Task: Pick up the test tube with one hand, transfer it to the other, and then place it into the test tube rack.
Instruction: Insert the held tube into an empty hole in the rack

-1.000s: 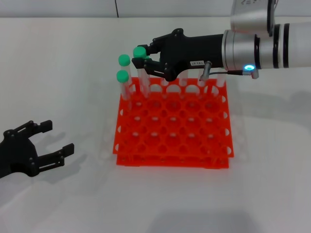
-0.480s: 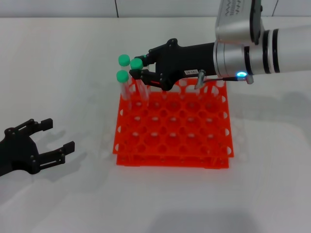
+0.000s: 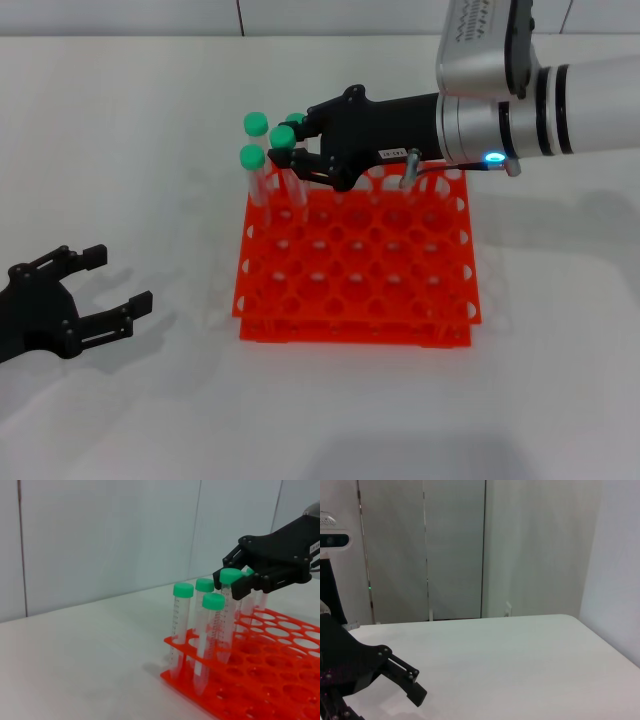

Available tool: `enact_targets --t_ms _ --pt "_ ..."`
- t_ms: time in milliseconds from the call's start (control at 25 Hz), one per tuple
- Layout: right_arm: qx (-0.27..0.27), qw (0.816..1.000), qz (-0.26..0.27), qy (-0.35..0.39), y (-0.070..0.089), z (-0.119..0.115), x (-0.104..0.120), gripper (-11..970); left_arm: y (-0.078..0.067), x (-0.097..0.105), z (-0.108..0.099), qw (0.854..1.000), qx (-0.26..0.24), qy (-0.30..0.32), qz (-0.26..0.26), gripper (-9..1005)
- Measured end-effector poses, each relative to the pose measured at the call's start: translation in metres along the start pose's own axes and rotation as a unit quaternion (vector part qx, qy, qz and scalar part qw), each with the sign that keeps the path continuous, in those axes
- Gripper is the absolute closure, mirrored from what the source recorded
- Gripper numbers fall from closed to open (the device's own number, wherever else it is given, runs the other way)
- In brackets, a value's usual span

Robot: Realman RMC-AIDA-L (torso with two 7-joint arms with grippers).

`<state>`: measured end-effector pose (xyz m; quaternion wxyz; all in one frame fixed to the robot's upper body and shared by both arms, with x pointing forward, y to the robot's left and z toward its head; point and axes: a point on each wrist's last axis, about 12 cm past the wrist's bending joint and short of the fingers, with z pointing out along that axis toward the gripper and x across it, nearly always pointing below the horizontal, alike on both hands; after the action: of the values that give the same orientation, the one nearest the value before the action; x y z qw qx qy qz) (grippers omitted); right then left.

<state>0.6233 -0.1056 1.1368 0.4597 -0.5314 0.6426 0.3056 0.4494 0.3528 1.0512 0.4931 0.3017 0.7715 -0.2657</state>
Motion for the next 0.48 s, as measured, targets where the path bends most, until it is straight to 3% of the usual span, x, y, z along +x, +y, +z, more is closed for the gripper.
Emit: enact_targets --t_ms 480 --pt "0.008 1.000 0.002 0.006 0.0008 -0.0002 0.0049 613 0.0001 0.0003 0.0000 1.000 0.000 0.001 0.000 120"
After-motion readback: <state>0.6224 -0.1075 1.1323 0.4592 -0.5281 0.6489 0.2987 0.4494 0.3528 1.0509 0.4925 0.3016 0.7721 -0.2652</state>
